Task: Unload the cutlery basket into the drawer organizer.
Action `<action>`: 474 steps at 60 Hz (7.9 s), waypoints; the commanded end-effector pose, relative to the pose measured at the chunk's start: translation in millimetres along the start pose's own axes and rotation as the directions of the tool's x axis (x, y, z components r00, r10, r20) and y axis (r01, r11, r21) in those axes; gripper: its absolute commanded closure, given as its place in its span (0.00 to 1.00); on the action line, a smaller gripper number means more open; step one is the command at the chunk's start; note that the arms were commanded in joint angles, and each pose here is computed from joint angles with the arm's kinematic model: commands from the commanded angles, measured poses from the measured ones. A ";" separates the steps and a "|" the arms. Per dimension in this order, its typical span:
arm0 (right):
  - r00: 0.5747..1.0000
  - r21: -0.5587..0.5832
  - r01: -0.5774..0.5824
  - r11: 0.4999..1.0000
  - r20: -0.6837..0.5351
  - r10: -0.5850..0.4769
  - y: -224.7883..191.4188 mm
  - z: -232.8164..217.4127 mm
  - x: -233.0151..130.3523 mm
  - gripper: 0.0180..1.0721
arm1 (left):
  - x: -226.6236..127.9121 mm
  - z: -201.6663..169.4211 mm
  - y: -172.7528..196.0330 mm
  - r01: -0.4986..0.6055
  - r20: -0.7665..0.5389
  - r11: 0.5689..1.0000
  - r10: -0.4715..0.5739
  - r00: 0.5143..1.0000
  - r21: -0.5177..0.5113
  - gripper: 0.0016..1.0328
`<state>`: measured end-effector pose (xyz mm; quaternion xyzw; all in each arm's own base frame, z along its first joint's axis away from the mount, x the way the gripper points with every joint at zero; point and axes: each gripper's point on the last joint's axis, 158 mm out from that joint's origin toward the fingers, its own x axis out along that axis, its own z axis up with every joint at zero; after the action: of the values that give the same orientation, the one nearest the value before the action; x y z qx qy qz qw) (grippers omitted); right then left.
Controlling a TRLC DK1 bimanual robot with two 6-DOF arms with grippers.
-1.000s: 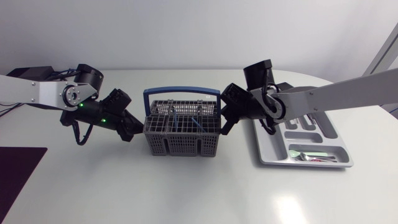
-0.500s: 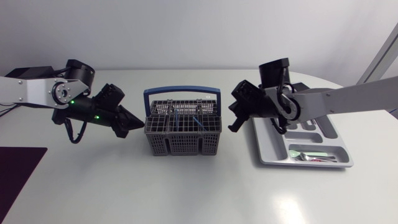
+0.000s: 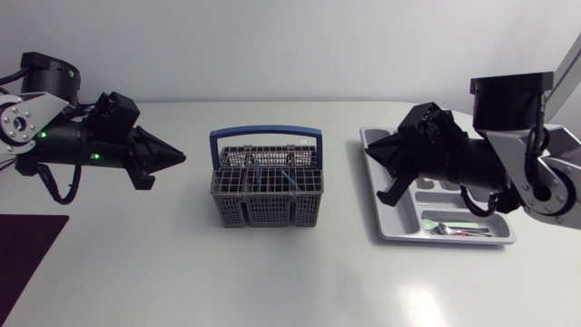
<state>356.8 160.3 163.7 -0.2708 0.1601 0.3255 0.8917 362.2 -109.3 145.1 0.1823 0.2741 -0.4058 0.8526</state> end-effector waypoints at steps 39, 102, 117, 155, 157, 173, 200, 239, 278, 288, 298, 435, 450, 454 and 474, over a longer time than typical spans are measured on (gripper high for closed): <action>0.971 -0.042 -0.237 0.971 0.010 0.237 116.5 25.9 49.5 0.61 | 22.9 23.0 -101.7 0.188 0.013 0.965 -0.194 0.981 0.183 0.84; 0.984 -0.152 -0.180 0.972 -0.018 0.180 117.8 32.8 108.9 0.95 | 35.7 19.8 -110.6 0.182 0.015 0.957 -0.190 0.982 0.227 0.84; 0.986 -0.150 -0.167 0.975 -0.005 0.168 111.8 41.4 100.2 0.95 | 35.7 18.6 -107.9 0.174 0.017 0.958 -0.183 0.983 0.226 0.84; 0.980 -0.150 -0.164 0.975 0.086 0.178 111.7 96.5 38.5 0.95 | 40.9 13.9 -97.3 0.137 0.014 0.965 -0.143 0.990 0.224 0.84; 0.980 -0.150 -0.163 0.975 0.090 0.178 112.7 99.6 34.8 0.95 | 41.7 13.1 -96.3 0.134 0.014 0.965 -0.141 0.990 0.223 0.84; 0.971 -0.119 -0.161 0.980 0.156 0.179 109.3 137.1 -7.1 0.95 | 46.2 13.2 -95.3 0.116 0.007 0.964 -0.121 0.993 0.239 0.81; 0.991 0.080 -0.118 0.990 0.075 0.112 27.7 129.0 -79.3 0.95 | 44.8 12.5 -96.3 0.103 0.006 0.963 -0.108 0.994 0.249 0.80; 0.925 0.561 0.051 0.827 -0.339 0.173 -78.4 -74.3 -2.7 0.95 | 32.3 12.8 -85.6 0.046 0.021 0.972 -0.053 0.998 0.231 0.71; 0.830 0.708 0.130 0.694 -0.461 0.314 -83.9 -154.1 83.1 0.95 | 26.7 0.7 -44.2 -0.105 -0.019 0.992 0.106 0.994 0.070 0.17; 0.811 0.715 0.162 0.680 -0.489 0.321 -87.2 -172.0 98.4 0.95 | 25.8 -2.0 -33.6 -0.146 -0.022 0.989 0.147 0.989 0.037 0.05; 0.798 0.710 0.199 0.676 -0.517 0.309 -93.9 -184.6 109.7 0.87 | 22.4 -1.7 -24.0 -0.179 -0.018 0.984 0.179 0.984 0.008 0.05; 0.983 -0.005 -0.176 0.984 -0.050 0.175 141.2 37.7 99.2 0.32 | -131.5 -56.7 -10.4 -0.617 0.291 0.653 0.753 0.590 -0.440 0.05; 0.985 -0.033 -0.171 0.985 -0.033 0.170 142.1 41.8 107.1 0.32 | -126.8 -74.6 -17.6 -0.598 0.285 0.633 0.766 0.576 -0.492 0.05; 0.985 -0.036 -0.171 0.985 -0.033 0.170 142.3 42.1 108.6 0.32 | -125.2 -79.2 -19.0 -0.592 0.283 0.627 0.769 0.573 -0.506 0.05; 0.986 -0.055 -0.168 0.984 -0.014 0.168 145.1 47.6 110.1 0.44 | -122.1 -87.1 -21.0 -0.582 0.280 0.618 0.775 0.567 -0.529 0.05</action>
<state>343.7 329.0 94.0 -0.2763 0.1878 0.4016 0.8527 253.7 -2.9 157.4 0.0123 0.0255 -0.0092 0.9996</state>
